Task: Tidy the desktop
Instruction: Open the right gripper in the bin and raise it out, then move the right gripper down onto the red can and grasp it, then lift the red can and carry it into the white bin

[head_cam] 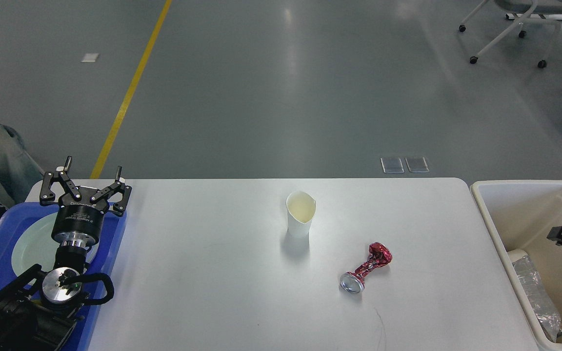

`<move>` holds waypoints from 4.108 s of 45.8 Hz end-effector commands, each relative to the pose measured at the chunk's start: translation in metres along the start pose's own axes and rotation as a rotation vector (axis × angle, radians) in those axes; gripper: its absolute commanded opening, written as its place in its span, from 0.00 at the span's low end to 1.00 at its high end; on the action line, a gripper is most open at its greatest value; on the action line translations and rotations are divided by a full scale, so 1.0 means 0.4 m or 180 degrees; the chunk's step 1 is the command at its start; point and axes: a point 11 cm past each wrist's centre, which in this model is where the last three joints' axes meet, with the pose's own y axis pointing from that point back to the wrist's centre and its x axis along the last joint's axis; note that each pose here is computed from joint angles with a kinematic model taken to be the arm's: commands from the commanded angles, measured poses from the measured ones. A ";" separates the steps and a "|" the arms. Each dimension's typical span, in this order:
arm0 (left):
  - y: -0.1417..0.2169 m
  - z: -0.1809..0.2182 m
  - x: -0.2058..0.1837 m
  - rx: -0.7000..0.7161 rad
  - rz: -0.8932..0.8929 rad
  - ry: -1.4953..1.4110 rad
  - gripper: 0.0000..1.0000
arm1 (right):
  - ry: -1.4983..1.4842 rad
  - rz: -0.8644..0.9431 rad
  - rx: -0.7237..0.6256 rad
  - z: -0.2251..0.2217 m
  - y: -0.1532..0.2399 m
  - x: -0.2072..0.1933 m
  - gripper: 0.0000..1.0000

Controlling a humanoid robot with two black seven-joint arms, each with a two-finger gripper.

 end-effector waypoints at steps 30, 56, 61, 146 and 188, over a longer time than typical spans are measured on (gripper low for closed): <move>0.000 0.000 0.000 0.0000 0.0000 0.0000 0.96 | 0.2075 -0.1199 0.0879 -0.446 0.759 0.119 1.00; 0.000 0.000 0.000 -0.0002 0.0001 0.0003 0.96 | 0.1726 -0.0677 0.1434 -0.531 1.037 0.057 1.00; 0.000 0.000 0.000 -0.0002 0.0001 0.0003 0.96 | 0.1624 -0.0659 0.1401 -0.514 1.024 0.070 1.00; -0.003 0.001 -0.003 -0.0004 -0.0008 0.0004 0.96 | 0.0192 -0.1176 0.1287 -0.772 0.266 -0.476 0.81; -0.003 0.001 -0.003 -0.0004 -0.0008 0.0004 0.96 | -0.0223 -0.1384 0.0986 -0.744 0.260 -0.486 0.00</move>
